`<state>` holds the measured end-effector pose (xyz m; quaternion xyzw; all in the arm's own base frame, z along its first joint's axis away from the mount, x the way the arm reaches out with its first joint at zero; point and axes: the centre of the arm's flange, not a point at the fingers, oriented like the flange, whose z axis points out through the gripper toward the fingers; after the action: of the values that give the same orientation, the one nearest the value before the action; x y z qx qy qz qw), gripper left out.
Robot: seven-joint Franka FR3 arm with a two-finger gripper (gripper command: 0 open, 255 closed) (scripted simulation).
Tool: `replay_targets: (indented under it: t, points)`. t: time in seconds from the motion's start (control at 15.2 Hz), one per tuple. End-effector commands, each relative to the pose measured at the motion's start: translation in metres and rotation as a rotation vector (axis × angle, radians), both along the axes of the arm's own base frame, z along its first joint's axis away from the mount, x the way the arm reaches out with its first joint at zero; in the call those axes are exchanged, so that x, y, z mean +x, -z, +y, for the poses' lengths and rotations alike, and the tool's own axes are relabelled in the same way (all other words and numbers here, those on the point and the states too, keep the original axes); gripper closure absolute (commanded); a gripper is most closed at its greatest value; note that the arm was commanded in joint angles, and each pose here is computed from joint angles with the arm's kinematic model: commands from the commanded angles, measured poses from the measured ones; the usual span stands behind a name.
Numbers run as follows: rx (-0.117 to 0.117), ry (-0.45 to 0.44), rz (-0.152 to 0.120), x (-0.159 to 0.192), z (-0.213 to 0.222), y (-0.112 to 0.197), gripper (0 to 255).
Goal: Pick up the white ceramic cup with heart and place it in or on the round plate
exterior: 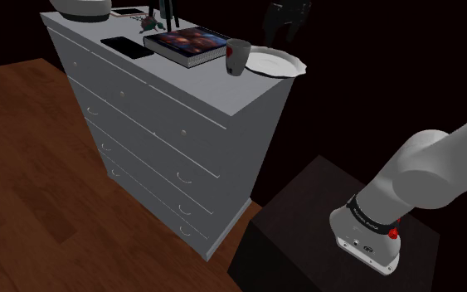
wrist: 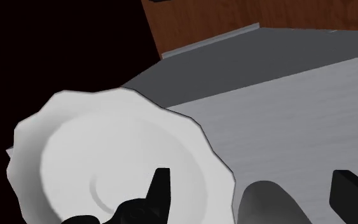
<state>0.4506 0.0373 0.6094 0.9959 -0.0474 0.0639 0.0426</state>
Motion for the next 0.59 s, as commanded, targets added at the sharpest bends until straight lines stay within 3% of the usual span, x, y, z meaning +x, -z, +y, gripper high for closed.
replay_targets:
  t: [0.0, 0.53]
  points:
    - [-0.001, 0.003, 0.003, 0.023, 0.016, 0.004, 0]
    - [-0.009, 0.017, 0.011, 0.115, 0.07, 0.013, 0]
